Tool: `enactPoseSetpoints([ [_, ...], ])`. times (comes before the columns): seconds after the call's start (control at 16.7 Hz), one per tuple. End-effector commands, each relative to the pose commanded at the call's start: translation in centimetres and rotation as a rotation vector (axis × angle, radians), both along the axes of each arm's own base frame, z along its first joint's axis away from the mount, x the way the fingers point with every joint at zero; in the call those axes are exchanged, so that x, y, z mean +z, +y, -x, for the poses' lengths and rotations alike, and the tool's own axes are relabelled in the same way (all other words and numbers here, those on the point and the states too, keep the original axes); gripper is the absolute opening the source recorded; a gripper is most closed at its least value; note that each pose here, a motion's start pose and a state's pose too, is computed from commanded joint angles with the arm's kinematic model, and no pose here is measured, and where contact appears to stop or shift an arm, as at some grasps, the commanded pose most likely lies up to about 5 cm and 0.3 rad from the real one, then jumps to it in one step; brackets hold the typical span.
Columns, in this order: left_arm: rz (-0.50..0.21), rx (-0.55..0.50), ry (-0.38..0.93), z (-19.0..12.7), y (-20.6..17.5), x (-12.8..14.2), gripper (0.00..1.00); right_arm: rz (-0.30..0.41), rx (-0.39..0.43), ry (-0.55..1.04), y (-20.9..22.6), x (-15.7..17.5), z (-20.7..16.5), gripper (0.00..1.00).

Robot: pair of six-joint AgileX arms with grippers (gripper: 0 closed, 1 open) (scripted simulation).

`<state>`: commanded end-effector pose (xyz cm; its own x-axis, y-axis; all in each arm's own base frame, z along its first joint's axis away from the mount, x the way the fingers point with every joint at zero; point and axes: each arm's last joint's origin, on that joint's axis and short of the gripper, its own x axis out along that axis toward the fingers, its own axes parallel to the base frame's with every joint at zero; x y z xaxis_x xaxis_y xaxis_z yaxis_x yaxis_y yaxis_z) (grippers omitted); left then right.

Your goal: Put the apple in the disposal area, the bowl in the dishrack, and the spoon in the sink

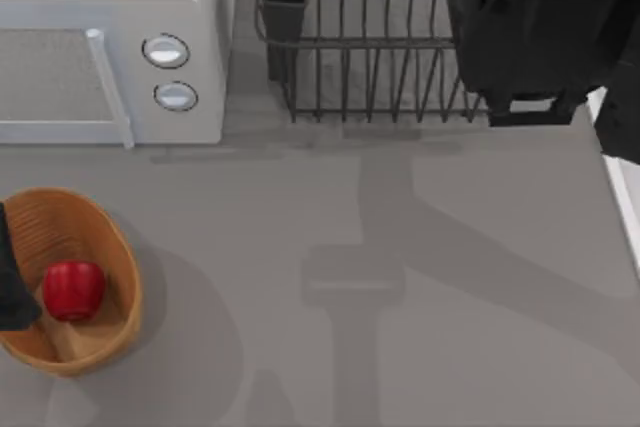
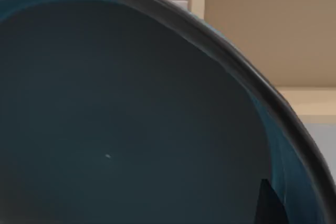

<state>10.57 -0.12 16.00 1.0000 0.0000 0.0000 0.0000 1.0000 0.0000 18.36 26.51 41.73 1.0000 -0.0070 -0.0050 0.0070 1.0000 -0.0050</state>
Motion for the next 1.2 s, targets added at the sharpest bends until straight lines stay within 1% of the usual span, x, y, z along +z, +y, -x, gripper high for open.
enactPoseSetpoints([
  [0.36,0.0,0.0,0.0,0.0,0.0,0.0,1.0,-0.004,-0.007,-0.004,-0.1,0.1,-0.1,0.0],
  [0.54,0.0,0.0,0.0,0.0,0.0,0.0,1.0,-0.004,-0.008,-0.003,1.0,-1.4,-2.2,0.0],
  [0.66,0.0,0.0,0.0,0.0,0.0,0.0,1.0,-0.003,-0.01,-0.002,2.2,-3.7,-5.0,0.0],
  [0.84,0.0,0.0,0.0,0.0,0.0,0.0,1.0,0.002,-0.009,0.001,3.1,-8.7,-10.2,0.0],
  [1.02,0.0,0.0,0.0,0.0,0.0,0.0,1.0,-0.005,-0.006,-0.008,2.4,-14.1,-15.2,0.0],
  [1.2,0.0,0.0,0.0,0.0,0.0,0.0,1.0,-0.006,-0.004,-0.008,0.6,-18.3,-18.7,0.0],
])
